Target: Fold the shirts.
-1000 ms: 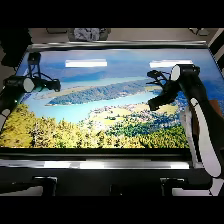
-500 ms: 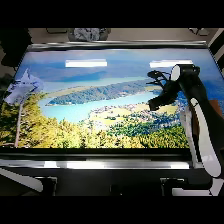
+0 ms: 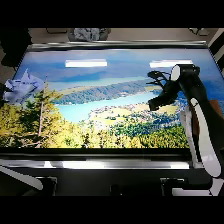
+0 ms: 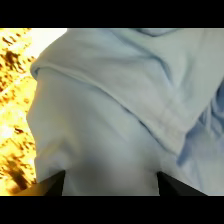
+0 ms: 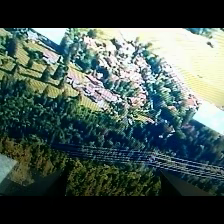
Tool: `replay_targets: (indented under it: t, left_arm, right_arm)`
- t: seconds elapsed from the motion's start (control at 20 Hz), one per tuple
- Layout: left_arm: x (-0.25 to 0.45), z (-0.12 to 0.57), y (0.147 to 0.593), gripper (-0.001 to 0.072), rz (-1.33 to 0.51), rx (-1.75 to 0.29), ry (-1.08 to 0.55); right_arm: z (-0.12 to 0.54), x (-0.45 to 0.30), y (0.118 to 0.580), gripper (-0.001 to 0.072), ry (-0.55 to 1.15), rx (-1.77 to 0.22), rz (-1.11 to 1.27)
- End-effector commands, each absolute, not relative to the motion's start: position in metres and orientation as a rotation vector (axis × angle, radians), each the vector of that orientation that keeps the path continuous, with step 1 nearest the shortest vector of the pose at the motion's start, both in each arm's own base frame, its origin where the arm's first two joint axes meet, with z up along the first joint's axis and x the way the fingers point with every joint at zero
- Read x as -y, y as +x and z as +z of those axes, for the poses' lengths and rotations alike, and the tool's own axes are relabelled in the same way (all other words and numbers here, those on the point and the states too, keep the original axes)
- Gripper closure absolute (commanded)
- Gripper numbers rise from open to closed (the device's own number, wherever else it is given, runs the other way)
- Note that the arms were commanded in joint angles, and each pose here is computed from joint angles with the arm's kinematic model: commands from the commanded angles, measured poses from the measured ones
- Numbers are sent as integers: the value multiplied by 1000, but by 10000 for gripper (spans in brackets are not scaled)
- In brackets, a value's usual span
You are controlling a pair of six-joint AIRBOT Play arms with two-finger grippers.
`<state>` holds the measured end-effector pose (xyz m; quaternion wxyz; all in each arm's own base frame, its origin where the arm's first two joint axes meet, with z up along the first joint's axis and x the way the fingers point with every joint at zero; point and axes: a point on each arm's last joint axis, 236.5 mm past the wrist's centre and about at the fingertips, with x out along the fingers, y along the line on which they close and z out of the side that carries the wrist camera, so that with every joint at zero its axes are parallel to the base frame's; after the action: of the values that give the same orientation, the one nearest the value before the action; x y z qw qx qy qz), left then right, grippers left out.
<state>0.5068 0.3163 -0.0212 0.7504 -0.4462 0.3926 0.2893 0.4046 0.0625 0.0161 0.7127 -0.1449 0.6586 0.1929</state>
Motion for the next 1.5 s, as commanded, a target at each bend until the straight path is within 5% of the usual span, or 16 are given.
replay_targets:
  t: [0.0, 0.2, 0.25, 0.35, 0.55, 0.75, 1.1, 1.25, 1.45]
  left_arm:
    - [-321, -44, 496, -5, 668, -923, -942]
    - [-318, -61, 504, 16, 662, -925, -943]
    - [-318, -62, 507, 121, 660, -918, -939]
    - [-315, -58, 515, 667, 621, -902, -911]
    - [-305, -14, 533, 676, 545, -812, -890]
    - [-272, 125, 548, 676, 401, -603, -666]
    - [-55, 373, 467, 676, -24, -338, -179]
    - [38, 400, 417, 676, -225, -343, -113]
    - [144, 354, 378, 676, -499, -542, -39]
  right_arm:
    - [16, -62, 404, 25, -320, -1464, 428]
    - [16, -62, 404, 25, -320, -1464, 428]
    - [16, -62, 404, 25, -320, -1465, 428]
    - [16, -62, 403, 25, -320, -1466, 429]
    - [16, -62, 403, 25, -253, -1483, 366]
    - [25, -60, 417, 38, -282, -1420, 357]
    - [165, -16, 433, 39, -446, -1056, 169]
    - [223, -11, 403, 40, -459, -933, 146]
    - [255, -5, 351, 41, -446, -923, 136]
